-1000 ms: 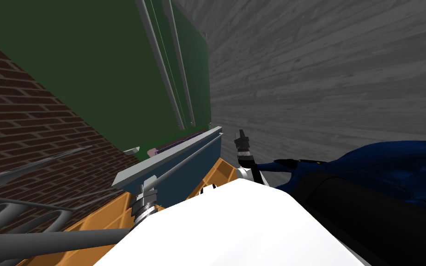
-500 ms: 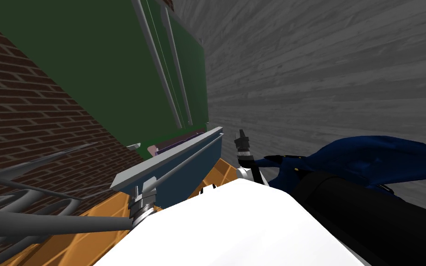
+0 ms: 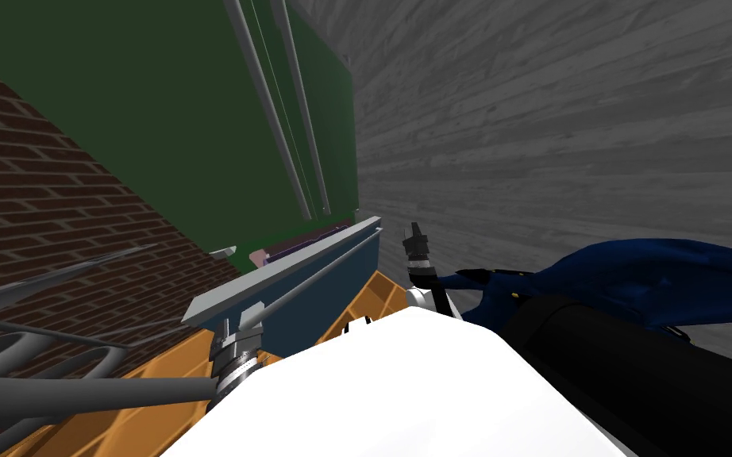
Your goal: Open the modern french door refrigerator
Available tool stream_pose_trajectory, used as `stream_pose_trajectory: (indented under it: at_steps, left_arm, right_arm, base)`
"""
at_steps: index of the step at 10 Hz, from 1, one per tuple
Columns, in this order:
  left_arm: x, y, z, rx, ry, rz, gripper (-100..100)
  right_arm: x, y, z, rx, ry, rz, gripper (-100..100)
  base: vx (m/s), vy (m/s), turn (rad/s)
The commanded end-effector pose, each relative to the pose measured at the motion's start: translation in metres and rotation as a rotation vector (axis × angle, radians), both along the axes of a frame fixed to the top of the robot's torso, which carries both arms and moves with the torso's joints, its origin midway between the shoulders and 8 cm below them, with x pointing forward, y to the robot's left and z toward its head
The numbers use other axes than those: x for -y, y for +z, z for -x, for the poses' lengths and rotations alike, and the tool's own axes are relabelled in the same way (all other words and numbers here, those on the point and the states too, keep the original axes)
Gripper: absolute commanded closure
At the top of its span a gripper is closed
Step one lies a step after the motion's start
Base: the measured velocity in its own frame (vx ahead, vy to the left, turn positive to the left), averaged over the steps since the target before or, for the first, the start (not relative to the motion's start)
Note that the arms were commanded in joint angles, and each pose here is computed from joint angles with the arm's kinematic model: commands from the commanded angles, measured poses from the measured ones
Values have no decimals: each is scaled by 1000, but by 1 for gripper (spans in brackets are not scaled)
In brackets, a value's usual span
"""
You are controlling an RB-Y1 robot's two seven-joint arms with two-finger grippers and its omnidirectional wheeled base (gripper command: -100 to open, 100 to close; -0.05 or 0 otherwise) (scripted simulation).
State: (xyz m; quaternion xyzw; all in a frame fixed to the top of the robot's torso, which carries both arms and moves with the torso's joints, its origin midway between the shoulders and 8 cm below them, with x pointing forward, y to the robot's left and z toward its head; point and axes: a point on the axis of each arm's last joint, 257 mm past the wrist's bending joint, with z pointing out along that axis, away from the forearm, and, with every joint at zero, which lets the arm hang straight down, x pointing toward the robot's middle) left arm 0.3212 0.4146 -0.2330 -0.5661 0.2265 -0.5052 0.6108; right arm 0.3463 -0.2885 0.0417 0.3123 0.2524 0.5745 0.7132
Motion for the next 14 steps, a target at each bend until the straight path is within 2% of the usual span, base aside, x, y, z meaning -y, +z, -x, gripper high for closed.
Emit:
stream_pose_trajectory:
  at_steps: [1,6,7,8,9,14]
  left_arm:
    - [-5,14,4,-4,1,0,-100]
    - [-9,33,8,-2,1,-3,-100]
    - [-9,33,8,-2,1,-3,-100]
    - [-10,16,11,-39,1,14,-100]
    - [-10,13,12,-48,1,18,0]
    - [-9,1,14,-78,1,31,0]
  right_arm:
    - [0,0,0,0,0,0,0]
    - [0,0,0,0,0,0,0]
    - [0,0,0,0,0,0,0]
    - [0,0,0,0,0,0,0]
    - [0,0,0,0,0,0,0]
    - [0,0,0,0,0,0,0]
  base:
    - [3,-22,-8]
    - [5,-12,-6]
    - [7,-8,-5]
    - [10,1,-4]
    - [6,0,-5]
    - [0,0,0]
